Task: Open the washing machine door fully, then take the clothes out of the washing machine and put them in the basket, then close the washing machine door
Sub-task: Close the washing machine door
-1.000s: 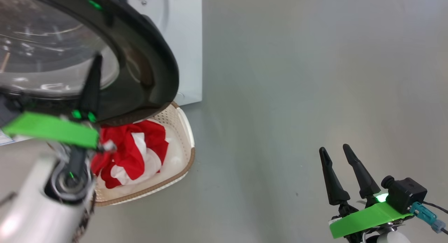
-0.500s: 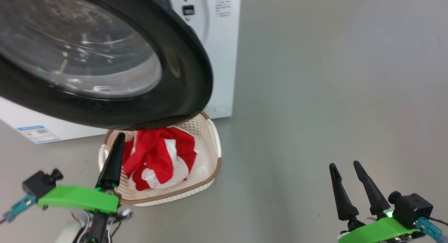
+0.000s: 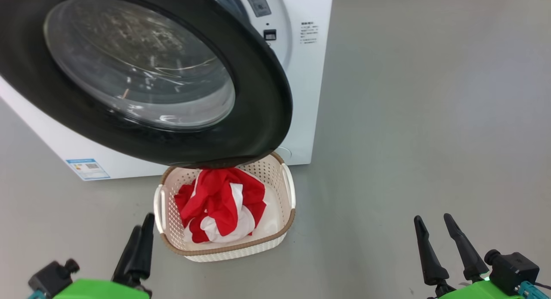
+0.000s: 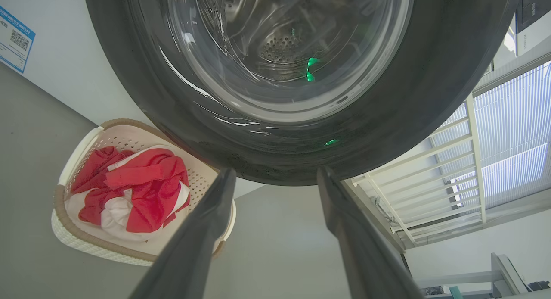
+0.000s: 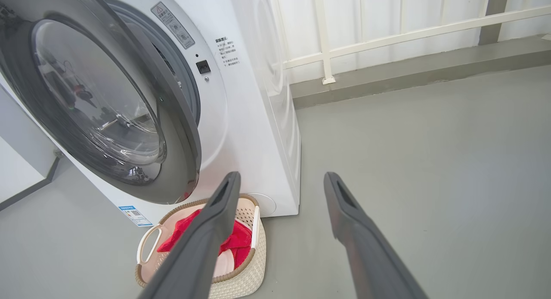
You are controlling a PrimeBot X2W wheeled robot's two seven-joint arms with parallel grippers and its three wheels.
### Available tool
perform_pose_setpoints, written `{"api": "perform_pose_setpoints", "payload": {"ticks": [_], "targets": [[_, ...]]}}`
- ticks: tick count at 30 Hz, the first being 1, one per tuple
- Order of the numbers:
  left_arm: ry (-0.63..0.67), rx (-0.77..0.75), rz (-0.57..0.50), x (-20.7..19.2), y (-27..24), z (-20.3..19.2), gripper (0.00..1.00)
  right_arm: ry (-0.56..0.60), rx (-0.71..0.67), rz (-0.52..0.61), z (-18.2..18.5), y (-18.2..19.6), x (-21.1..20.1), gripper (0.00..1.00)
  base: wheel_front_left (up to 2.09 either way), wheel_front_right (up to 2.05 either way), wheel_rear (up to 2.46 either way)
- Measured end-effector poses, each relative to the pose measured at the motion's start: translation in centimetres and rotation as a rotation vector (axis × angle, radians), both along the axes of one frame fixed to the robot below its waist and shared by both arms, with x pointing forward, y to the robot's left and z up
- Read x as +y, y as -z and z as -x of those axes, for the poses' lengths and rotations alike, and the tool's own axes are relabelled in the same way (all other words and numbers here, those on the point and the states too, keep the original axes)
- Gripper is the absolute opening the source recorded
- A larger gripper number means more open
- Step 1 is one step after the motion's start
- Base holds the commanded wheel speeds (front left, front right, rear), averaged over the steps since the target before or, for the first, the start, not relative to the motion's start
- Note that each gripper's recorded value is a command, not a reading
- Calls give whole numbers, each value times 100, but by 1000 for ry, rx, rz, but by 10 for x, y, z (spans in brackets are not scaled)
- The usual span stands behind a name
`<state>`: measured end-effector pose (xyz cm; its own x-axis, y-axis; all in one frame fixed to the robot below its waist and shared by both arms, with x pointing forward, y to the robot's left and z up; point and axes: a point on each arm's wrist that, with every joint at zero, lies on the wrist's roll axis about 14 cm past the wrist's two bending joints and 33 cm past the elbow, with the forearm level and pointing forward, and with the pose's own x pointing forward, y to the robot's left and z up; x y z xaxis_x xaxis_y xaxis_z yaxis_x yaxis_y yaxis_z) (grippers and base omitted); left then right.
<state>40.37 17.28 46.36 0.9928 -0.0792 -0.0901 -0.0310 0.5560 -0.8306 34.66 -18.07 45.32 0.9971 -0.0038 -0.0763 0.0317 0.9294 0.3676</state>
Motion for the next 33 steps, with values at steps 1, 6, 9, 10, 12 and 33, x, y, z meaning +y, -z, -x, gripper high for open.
{"api": "perform_pose_setpoints", "payload": {"ticks": [1,6,9,10,12,33], "targets": [[-7,5,-9,3,2,4,100,-3,-3,0,0,-1,1,100,0,0,0],[-41,20,-88,19,10,17,100,-7,0,0,1,0,2,100,0,0,0],[-59,26,-142,28,14,24,100,-3,-6,2,1,-2,0,100,0,0,0],[-61,35,-166,31,17,27,100,-1,-7,2,1,-2,-1,100,0,0,0],[-68,55,-198,36,24,33,100,4,-7,3,1,-2,-2,100,0,0,0],[-67,-4,-681,56,12,45,100,27,2,9,4,0,-11,100,0,0,0]]}}
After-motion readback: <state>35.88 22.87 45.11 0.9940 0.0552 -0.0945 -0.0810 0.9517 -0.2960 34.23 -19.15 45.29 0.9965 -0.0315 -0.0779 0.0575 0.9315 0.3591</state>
